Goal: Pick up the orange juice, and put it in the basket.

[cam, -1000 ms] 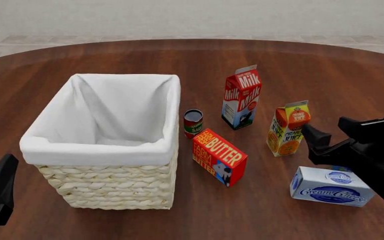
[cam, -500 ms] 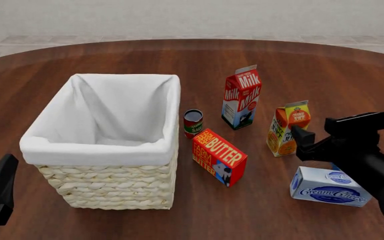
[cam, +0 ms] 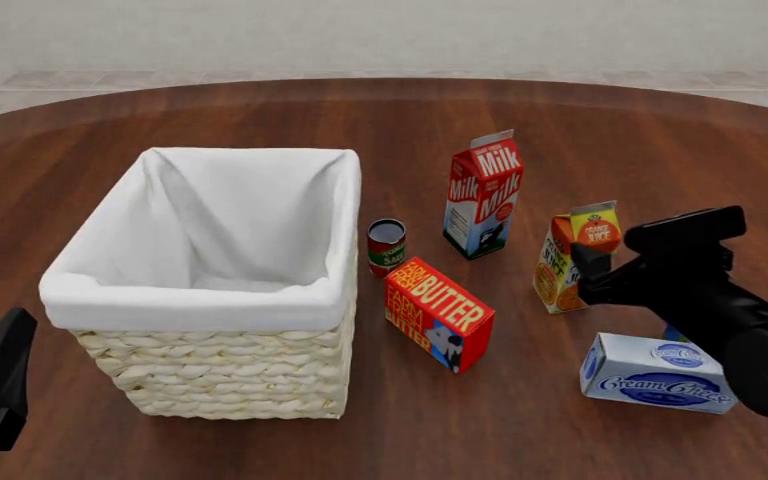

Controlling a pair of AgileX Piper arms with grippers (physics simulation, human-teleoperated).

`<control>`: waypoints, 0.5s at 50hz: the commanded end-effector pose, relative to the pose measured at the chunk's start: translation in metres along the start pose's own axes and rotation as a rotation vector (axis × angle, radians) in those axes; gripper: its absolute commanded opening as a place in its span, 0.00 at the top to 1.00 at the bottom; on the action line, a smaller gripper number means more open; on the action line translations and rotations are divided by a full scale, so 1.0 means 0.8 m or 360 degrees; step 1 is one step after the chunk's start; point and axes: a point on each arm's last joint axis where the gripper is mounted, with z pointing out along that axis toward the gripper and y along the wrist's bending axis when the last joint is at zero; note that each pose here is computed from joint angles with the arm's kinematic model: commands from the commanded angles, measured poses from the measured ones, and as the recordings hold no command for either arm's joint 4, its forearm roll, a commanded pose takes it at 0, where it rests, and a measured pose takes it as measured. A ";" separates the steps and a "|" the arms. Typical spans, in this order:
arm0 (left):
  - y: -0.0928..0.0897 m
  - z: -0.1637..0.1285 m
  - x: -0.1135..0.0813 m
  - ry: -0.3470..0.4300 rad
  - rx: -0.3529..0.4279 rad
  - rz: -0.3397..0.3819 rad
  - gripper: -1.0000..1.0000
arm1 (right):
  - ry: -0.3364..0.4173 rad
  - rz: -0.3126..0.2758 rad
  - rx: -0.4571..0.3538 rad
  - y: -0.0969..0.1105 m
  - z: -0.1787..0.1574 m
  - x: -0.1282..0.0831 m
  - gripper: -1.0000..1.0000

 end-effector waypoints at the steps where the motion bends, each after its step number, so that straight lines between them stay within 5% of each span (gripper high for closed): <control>1: 0.000 0.000 0.000 0.0000 0.0000 0.0000 0.00 | 0.0029 -0.0011 0.0007 -0.002 0.012 0.002 0.00; 25: 0.000 0.000 0.000 0.0000 0.0000 0.0000 0.00 | 0.0098 0.0020 0.0015 -0.002 0.037 0.027 0.00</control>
